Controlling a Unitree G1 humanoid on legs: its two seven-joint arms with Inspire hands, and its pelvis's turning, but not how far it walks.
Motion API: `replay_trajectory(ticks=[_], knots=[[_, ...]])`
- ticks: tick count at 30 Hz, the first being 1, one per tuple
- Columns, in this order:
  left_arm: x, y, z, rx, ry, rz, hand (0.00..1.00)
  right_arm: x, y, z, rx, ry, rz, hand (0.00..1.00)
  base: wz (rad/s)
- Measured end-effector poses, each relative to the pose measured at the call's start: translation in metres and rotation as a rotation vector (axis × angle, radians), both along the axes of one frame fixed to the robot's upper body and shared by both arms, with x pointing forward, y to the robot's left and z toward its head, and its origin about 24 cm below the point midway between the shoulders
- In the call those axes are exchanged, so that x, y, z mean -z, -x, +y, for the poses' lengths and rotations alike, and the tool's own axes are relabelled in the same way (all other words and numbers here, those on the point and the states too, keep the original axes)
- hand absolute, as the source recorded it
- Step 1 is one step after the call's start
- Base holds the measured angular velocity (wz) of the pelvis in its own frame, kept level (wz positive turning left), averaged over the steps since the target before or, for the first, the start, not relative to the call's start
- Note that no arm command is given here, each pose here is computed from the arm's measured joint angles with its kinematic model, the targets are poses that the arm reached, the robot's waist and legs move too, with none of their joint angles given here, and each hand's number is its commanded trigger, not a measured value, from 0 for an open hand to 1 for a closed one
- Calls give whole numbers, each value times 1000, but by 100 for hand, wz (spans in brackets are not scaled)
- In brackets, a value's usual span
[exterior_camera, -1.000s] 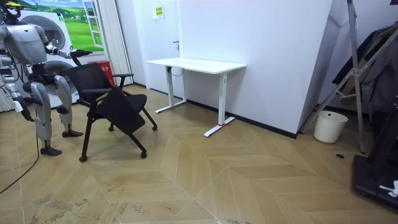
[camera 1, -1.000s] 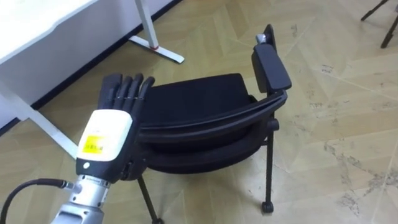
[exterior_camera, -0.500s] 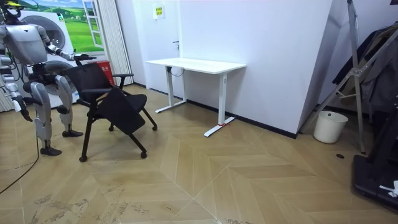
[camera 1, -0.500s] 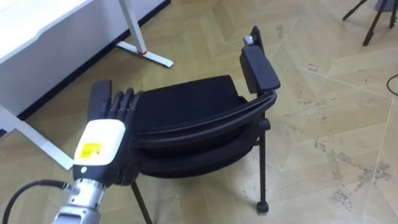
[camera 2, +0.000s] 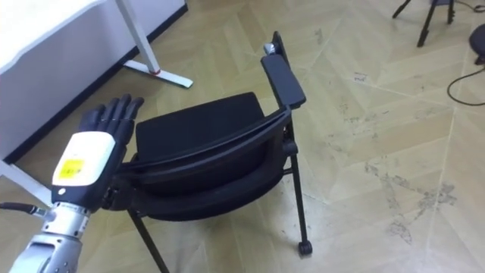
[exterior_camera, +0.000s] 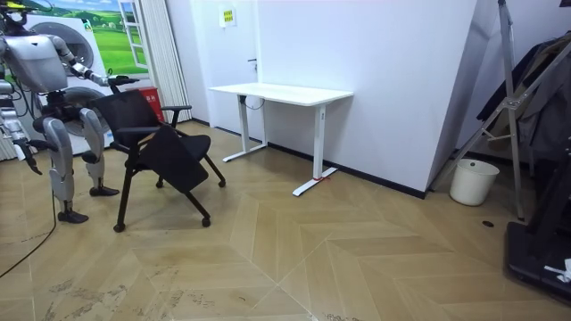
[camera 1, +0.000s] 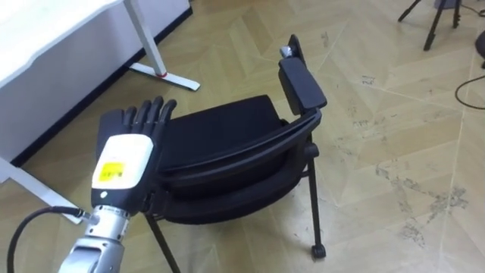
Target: Push chair
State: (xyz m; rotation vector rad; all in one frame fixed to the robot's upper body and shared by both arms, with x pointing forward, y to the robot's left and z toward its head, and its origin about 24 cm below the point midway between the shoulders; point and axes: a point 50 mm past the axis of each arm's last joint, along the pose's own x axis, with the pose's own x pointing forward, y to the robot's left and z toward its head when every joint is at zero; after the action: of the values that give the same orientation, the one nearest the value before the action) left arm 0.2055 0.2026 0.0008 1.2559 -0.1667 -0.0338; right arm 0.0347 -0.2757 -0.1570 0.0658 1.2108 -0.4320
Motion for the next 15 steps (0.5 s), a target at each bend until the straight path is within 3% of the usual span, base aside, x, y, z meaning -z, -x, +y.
replay_trajectory(ticks=[15], knots=[[9, -10, 8, -36, -6, 41, 0, 0, -2, 2, -41, -17, -2, 0, 0]])
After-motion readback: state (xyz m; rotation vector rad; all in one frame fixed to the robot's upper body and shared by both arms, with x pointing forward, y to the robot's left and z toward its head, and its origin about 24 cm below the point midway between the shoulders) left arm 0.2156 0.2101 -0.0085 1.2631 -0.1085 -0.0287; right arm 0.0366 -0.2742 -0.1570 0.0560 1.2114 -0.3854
